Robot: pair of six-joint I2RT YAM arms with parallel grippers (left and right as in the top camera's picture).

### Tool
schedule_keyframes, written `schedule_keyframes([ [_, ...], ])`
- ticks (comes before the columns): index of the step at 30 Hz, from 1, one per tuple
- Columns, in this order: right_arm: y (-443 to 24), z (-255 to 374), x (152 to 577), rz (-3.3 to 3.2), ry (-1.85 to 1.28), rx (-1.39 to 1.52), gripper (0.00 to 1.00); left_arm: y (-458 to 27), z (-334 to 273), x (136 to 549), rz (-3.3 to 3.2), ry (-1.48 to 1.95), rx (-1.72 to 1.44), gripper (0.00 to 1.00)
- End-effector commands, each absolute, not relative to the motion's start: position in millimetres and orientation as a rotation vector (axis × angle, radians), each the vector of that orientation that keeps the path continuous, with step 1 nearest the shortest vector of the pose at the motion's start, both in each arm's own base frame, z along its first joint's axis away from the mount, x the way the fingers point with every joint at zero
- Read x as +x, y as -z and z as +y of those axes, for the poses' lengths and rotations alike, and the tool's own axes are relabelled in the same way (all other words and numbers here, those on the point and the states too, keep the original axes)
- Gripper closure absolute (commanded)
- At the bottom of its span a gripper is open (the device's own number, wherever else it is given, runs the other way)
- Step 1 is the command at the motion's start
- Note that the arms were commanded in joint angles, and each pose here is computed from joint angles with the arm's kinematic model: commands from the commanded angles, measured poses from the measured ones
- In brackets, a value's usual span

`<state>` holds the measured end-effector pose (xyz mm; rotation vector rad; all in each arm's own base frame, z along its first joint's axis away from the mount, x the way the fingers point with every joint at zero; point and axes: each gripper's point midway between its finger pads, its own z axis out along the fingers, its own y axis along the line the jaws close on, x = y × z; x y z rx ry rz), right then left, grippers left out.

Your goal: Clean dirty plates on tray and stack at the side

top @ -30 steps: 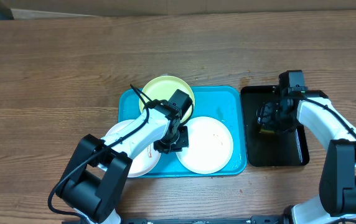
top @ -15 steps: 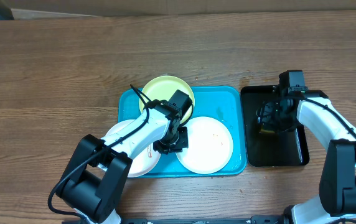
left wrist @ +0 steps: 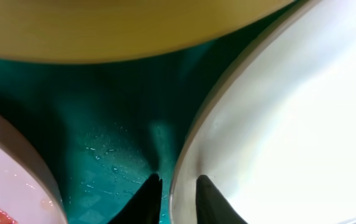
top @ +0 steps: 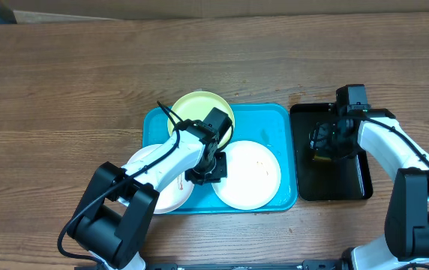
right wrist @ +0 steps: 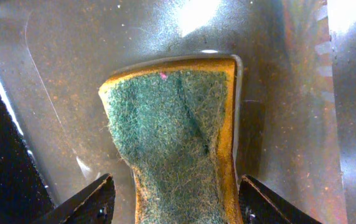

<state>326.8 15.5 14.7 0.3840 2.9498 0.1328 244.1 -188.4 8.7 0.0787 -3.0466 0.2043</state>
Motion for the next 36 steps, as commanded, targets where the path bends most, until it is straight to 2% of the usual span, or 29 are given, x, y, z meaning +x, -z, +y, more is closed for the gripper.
schedule_keyframes([
  [1, -12.2, 14.2, 325.9, 2.951, -0.129, 0.386, 0.35, -13.0, -188.7, 253.2, -3.070, -0.205, 0.066, 0.52],
  [2, -12.2, 14.2, 325.9, 2.951, -0.129, 0.386, 0.35, -13.0, -188.4, 252.4, -3.067, -0.202, 0.065, 0.40],
  [3, -12.2, 14.2, 325.9, 2.951, -0.129, 0.386, 0.35, -13.0, -188.2, 252.3, -3.066, -0.201, 0.066, 0.37],
  [6, -12.2, 14.2, 325.9, 2.951, -0.129, 0.386, 0.32, -13.0, -188.0, 251.2, -3.062, -0.200, 0.065, 0.48],
  [8, -12.2, 14.2, 326.0, 2.951, -0.129, 0.386, 0.31, -13.2, -188.5, 250.2, -3.057, -0.204, 0.065, 0.60],
  [9, -12.2, 14.2, 326.0, 2.951, -0.129, 0.386, 0.31, -13.2, -188.6, 250.4, -3.056, -0.207, 0.066, 0.60],
  [10, -12.2, 14.2, 326.0, 2.951, -0.129, 0.386, 0.31, -13.4, -188.6, 251.0, -3.056, -0.212, 0.069, 0.66],
  [11, -12.2, 14.2, 326.0, 2.951, -0.129, 0.386, 0.31, -13.7, -188.1, 251.9, -3.057, -0.216, 0.057, 0.68],
  [16, -12.2, 14.2, 326.0, 2.951, -0.129, 0.386, 0.30, -15.2, -189.1, 251.8, -3.033, -0.280, 0.007, 0.64],
  [19, -12.3, 14.2, 326.2, 2.950, -0.129, 0.385, 0.30, -15.3, -185.9, 253.3, -3.029, -0.283, 0.028, 0.85],
  [20, -12.3, 14.2, 326.2, 2.950, -0.129, 0.385, 0.30, -15.3, -185.5, 253.1, -3.027, -0.283, 0.031, 0.88],
  [29, -12.5, 14.2, 327.5, 2.945, -0.130, 0.384, 0.30, -16.0, -188.6, 252.5, -3.019, -0.309, 0.031, 0.85],
  [36, -12.0, 14.3, 324.8, 2.956, -0.128, 0.386, 0.30, -16.0, -188.7, 252.3, -3.019, -0.309, 0.029, 0.88],
])
